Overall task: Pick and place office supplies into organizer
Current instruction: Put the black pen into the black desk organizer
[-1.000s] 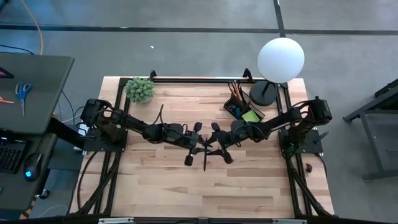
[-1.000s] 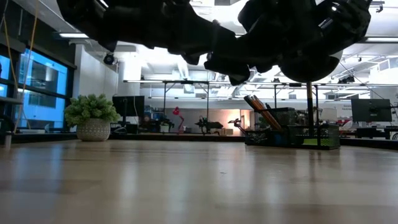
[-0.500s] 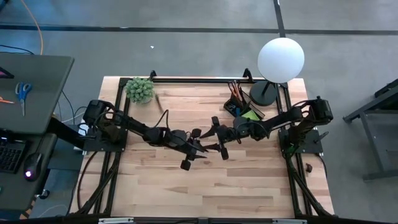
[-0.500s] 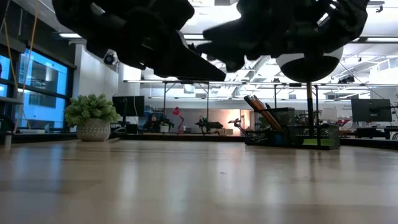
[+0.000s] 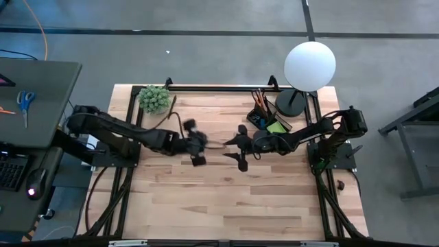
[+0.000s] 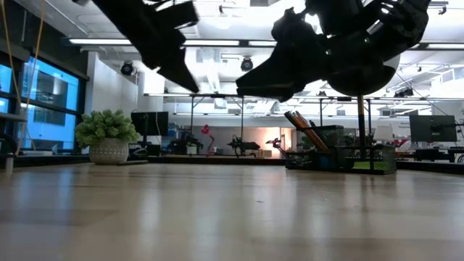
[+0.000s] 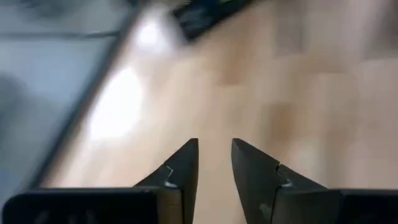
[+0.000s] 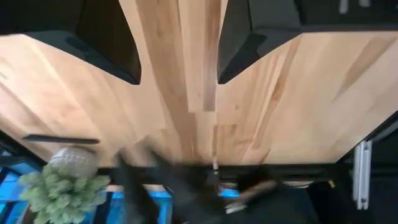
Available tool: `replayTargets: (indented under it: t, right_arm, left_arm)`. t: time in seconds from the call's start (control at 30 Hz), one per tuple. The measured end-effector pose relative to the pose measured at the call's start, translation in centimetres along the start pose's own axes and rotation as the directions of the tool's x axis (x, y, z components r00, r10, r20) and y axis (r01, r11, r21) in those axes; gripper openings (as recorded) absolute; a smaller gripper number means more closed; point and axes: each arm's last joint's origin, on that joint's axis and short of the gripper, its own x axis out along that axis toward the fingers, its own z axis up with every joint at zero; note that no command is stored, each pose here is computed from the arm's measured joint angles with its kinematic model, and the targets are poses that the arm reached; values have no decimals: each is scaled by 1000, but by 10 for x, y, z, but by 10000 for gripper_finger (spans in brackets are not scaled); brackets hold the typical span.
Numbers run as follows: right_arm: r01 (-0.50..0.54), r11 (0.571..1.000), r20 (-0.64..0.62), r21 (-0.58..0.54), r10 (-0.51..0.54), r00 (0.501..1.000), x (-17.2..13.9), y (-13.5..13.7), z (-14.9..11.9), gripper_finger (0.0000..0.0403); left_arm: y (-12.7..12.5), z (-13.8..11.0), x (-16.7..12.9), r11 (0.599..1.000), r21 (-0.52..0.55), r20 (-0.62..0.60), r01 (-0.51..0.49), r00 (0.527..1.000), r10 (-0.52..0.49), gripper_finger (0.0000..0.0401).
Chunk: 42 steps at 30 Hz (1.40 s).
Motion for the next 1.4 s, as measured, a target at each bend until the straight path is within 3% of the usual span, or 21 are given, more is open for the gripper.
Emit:
replayTargets:
  t: [0.03,0.1,0.3,0.47,0.6,0.8,0.87,1.13,1.23,1.4]
  right_arm:
    - [4,1000,7,2,-4,1000,0,0,1,204]
    - [2,1000,18,7,-3,1000,0,0,2,204]
    - [-15,1000,28,11,14,1000,0,3,3,204]
    - [-30,1000,17,2,30,999,0,6,2,204]
    - [-62,998,0,-5,62,998,0,7,0,204]
    - [-64,998,0,-24,64,998,0,7,0,204]
    - [-65,998,0,-25,65,998,0,7,0,204]
    - [-61,998,1,-27,61,998,0,6,0,204]
    - [-62,998,1,-27,62,998,0,6,0,204]
    - [-70,997,-4,-27,70,998,0,6,0,204]
  left_arm:
    - [8,-1,-1,997,-31,-16,-77,997,76,81]
    - [24,-3,1,985,-102,-56,-138,990,133,74]
    - [91,-25,43,936,-282,-285,-213,950,130,69]
    - [153,-46,59,783,-530,-382,-325,916,122,90]
    - [186,-61,62,721,-626,-387,-298,921,45,106]
    - [203,-73,74,689,-628,-423,-362,902,88,109]
    - [202,-78,81,701,-605,-450,-379,889,92,106]
    - [206,-79,103,726,-476,-608,-496,783,136,95]
    - [210,-75,111,732,-400,-674,-551,719,172,95]
    - [213,-73,126,758,-336,-748,-558,648,145,95]
